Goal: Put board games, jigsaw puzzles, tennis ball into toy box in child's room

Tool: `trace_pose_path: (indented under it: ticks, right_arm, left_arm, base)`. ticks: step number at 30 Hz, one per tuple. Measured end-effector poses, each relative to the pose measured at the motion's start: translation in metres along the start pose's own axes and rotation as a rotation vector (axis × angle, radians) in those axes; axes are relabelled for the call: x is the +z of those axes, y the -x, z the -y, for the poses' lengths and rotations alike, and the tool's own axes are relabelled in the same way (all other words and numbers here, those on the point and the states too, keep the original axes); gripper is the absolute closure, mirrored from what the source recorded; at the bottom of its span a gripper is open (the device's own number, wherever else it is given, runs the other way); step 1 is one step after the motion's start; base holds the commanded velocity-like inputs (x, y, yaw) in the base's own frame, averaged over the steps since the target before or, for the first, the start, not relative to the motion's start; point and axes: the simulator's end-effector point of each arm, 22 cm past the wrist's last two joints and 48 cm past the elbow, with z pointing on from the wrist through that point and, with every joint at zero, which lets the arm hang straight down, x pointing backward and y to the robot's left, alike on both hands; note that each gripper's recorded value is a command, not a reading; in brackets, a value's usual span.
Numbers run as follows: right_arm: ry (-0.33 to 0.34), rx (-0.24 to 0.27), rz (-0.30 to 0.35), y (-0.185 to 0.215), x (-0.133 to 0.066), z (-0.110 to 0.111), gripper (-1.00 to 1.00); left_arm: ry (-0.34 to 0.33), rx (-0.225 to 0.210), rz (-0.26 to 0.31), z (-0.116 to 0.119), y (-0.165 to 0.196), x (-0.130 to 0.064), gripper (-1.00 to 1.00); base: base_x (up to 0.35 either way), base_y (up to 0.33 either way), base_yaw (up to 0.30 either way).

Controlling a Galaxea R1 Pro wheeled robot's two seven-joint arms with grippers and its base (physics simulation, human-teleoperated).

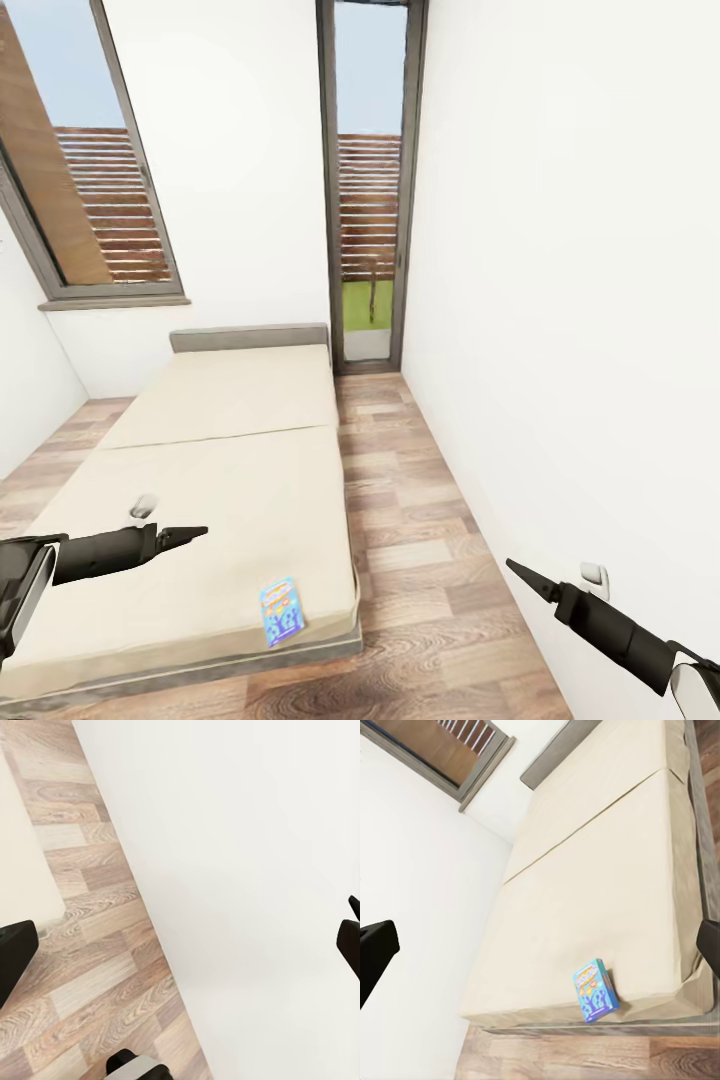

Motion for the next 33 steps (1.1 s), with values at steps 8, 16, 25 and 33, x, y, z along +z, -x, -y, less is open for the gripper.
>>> trace_pose_path:
  ticks: [8,16,25,33]
  right_arm:
    - [0.000,0.001,0.000,0.0001,0.0000,0.0000,-1.00]
    - [0.000,0.002,0.001,0.0001,0.0001,0.0000,-1.00]
    - [-0.006,0.000,0.000,-0.0003,0.0005,0.0013,-1.00]
    - [-0.024,0.000,0.000,-0.0008,0.0009,0.0051,-1.00]
  left_arm:
    - [0.000,0.000,0.000,0.0000,0.0001,0.0001,-1.00]
    - [0.000,0.000,0.000,0.0000,0.0000,0.0001,-1.00]
    - [-0.001,0.000,-0.001,0.0003,-0.0002,0.0006,-1.00]
    - [-0.002,0.000,-0.001,0.0006,-0.0004,0.0011,-1.00]
  base:
    - [0.041,-0.084,0.084]
    - [0.007,-0.092,0.015]
    - [0.001,-0.129,0.002]
    - [0.000,-0.018,0.000]
